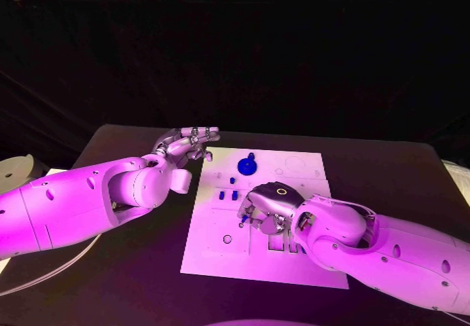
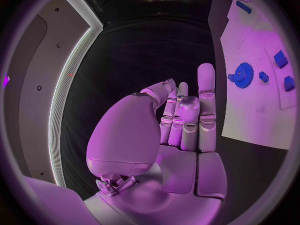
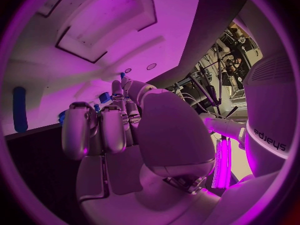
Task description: Assemble the parts on the task board
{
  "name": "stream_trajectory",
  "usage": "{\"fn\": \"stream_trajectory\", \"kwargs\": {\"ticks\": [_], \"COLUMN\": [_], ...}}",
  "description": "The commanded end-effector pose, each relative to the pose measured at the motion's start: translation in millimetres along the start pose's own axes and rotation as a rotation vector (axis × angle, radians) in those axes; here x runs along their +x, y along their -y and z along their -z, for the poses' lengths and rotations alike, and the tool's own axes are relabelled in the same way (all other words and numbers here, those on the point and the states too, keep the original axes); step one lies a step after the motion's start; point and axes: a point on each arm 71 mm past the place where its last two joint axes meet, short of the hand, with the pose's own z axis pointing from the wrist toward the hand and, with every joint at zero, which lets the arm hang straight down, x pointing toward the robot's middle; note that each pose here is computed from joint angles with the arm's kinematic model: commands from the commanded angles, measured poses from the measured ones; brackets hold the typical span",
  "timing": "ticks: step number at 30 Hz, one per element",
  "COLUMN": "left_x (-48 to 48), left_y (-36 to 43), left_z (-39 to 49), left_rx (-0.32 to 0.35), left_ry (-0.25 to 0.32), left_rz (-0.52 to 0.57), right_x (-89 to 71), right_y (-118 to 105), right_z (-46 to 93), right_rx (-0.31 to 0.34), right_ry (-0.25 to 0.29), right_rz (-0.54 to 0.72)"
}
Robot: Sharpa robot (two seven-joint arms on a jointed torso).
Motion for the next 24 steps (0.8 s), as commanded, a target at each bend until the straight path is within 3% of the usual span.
{"fn": "stream_trajectory", "kwargs": {"ticks": [1, 24], "left_x": [1.8, 1.7], "left_y": [0.3, -0.1], "left_z": [-0.4, -1.0], "left_rx": [0.003, 0.0], "left_ry": [-0.023, -0.028], "left_rz": [0.005, 0.007], "right_x": [2.5, 11.0], "right_y": [-4.8, -6.8], "right_z": [0.7, -2.4], "right_rx": [-0.026, -0.022], "right_ry": [-0.019, -0.061], "right_rz": [0.015, 0.064]}}
